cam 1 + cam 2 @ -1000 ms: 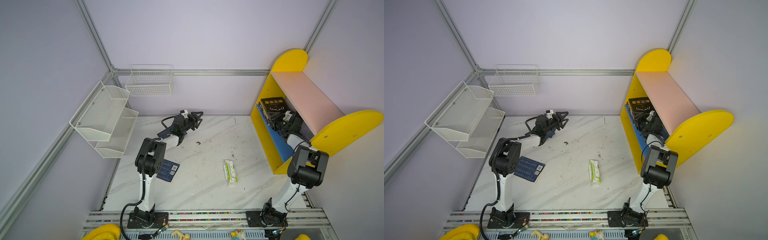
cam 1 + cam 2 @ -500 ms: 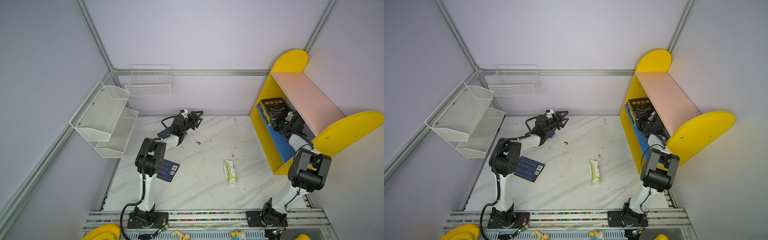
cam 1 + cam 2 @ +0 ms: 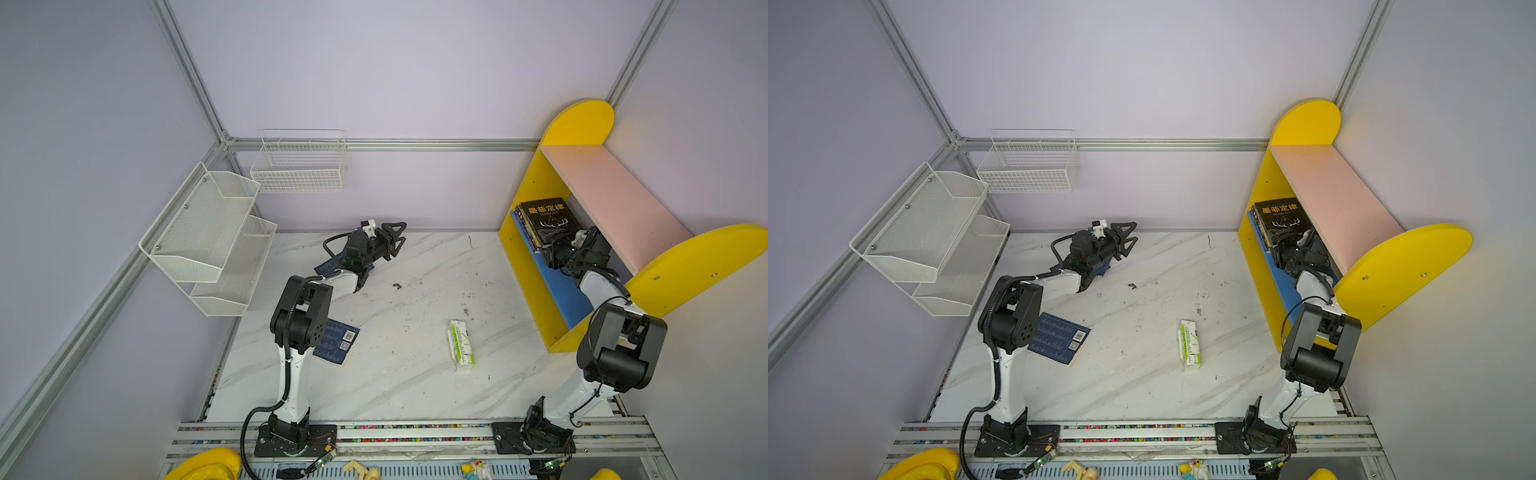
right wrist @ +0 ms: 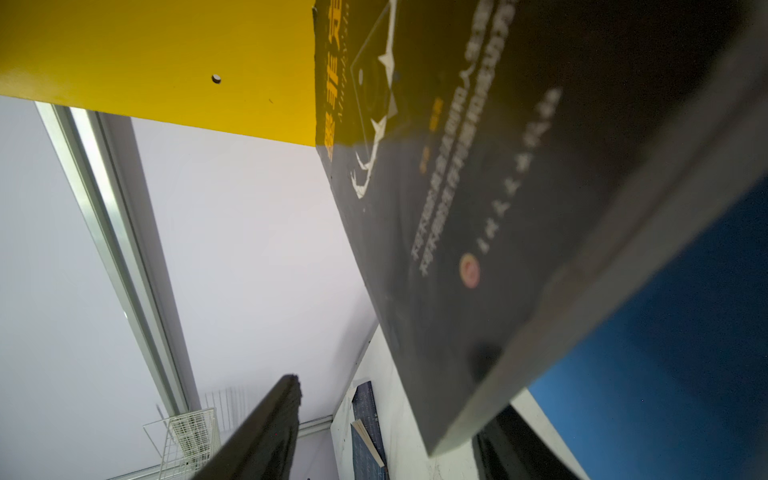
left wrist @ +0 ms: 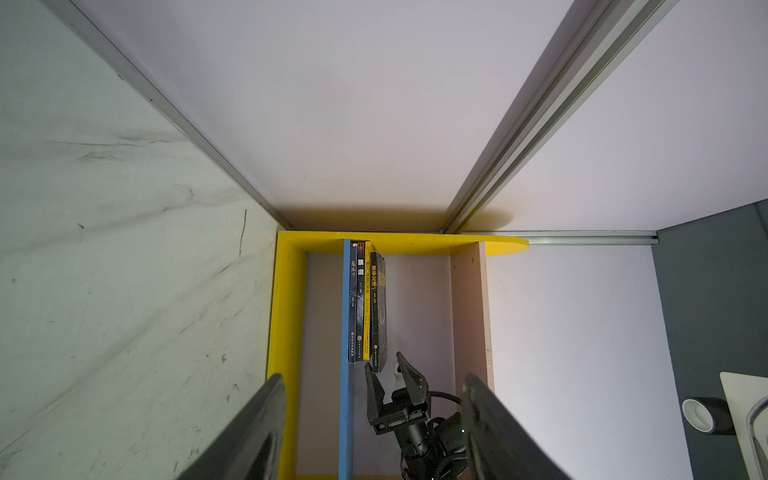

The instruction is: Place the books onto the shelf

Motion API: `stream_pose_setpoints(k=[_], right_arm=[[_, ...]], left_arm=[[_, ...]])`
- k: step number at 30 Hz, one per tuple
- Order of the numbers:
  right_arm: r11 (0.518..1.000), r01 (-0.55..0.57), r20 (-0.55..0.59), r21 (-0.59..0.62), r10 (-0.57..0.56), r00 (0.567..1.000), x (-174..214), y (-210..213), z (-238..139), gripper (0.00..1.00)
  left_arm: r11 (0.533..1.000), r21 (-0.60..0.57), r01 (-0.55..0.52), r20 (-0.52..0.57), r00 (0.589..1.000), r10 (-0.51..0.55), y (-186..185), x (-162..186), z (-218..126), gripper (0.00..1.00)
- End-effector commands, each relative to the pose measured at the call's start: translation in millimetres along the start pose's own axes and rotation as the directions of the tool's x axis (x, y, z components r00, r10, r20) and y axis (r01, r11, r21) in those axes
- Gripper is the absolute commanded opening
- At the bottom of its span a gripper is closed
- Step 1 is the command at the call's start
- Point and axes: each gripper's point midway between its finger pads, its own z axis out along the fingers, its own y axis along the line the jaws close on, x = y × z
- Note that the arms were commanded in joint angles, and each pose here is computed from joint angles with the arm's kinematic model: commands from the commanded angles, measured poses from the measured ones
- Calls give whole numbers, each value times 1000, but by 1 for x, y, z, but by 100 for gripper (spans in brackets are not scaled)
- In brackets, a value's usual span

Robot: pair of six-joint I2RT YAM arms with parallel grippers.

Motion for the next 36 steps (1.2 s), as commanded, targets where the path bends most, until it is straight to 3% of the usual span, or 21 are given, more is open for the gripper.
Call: stream_pose_setpoints(k=[1,11,17,25,36], right_arm=[[997,65,90,29,-67,994,-25,11,-31,68],[995,79,92,57,-85,992,-25,0,-28,71],[992,120,192,25,-122,974,-32,15,-46,60],[990,138,186,16,-139,973,-32,20,-45,33],[993,119,168,-21,-114,979,-37,14,-27,26]], left_arm=[[999,34,-7,-27,1000,7,-3,9,-2,66],[999,38,5,-39,999,-3,-2,11,-2,66],[999,39,10,-43,999,-9,-1,11,-1,66],[999,41,18,-48,999,-16,2,11,1,66],[999,42,25,-44,999,-24,2,8,0,66]])
